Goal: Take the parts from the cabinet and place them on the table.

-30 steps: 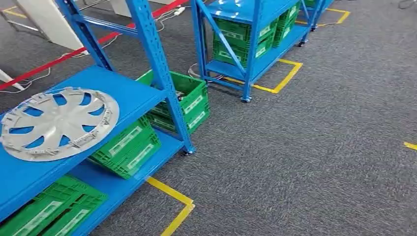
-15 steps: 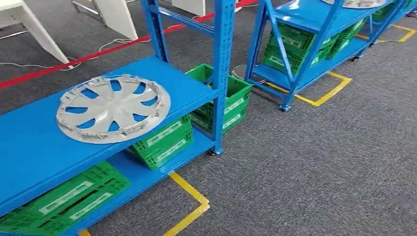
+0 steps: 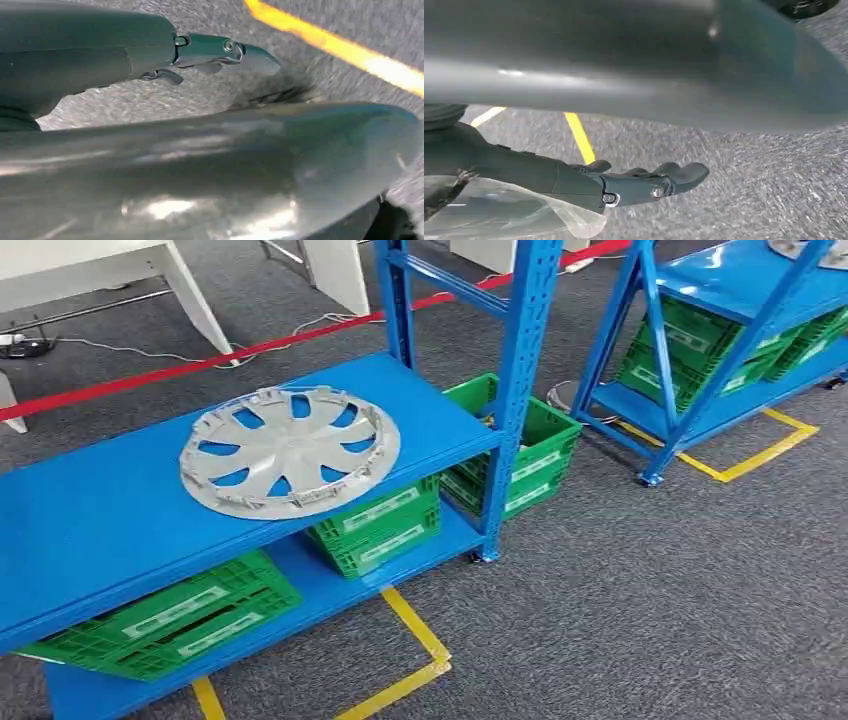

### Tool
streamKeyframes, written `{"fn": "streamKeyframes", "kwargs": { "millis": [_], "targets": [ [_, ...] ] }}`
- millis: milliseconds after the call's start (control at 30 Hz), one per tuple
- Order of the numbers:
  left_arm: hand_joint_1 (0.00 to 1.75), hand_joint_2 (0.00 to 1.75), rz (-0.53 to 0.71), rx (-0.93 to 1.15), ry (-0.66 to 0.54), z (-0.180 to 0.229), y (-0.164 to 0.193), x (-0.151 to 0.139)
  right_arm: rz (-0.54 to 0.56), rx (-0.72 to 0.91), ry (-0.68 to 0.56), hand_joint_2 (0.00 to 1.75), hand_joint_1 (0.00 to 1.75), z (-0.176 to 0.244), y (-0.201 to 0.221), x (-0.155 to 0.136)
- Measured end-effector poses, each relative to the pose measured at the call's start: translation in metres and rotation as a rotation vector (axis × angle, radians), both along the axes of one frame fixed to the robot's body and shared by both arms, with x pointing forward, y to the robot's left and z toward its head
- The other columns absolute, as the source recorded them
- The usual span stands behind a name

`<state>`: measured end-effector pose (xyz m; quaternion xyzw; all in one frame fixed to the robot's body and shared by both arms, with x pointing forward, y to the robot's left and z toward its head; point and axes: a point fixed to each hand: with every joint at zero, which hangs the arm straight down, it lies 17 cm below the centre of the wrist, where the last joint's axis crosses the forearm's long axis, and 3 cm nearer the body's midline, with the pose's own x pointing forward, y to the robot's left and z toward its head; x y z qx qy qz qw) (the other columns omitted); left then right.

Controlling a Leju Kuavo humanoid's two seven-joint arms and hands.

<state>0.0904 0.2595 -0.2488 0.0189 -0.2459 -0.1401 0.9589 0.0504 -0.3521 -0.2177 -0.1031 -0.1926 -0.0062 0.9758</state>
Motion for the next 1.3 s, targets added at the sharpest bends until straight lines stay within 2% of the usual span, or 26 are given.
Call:
{"fn": "streamKeyframes", "kwargs": {
  "millis": [167, 267, 367, 1167, 1300],
  "targets": [
    [0.0, 0.0, 0.053, 0.061, 0.011, 0.0, 0.026, -0.022, 0.037, 0.011, -0.004, 0.0, 0.0, 0.001, 0.009, 0.002],
    [0.0, 0.0, 0.088, 0.091, 0.004, 0.005, 0.04, -0.023, 0.064, 0.022, -0.015, 0.0, 0.0, 0.001, 0.02, 0.006],
    [0.0, 0.0, 0.104, 0.089, 0.016, 0.008, 0.042, -0.032, 0.081, 0.033, -0.039, 0.0, 0.0, 0.002, 0.029, 0.019],
    [0.0, 0.0, 0.11, 0.056, 0.021, 0.014, 0.034, -0.035, 0.092, 0.033, -0.025, 0.0, 0.0, -0.001, 0.033, 0.011],
    [0.0, 0.0, 0.117, 0.057, 0.01, 0.015, 0.036, -0.028, 0.087, 0.036, -0.023, 0.0, 0.0, -0.001, 0.034, 0.011]
  ]
}}
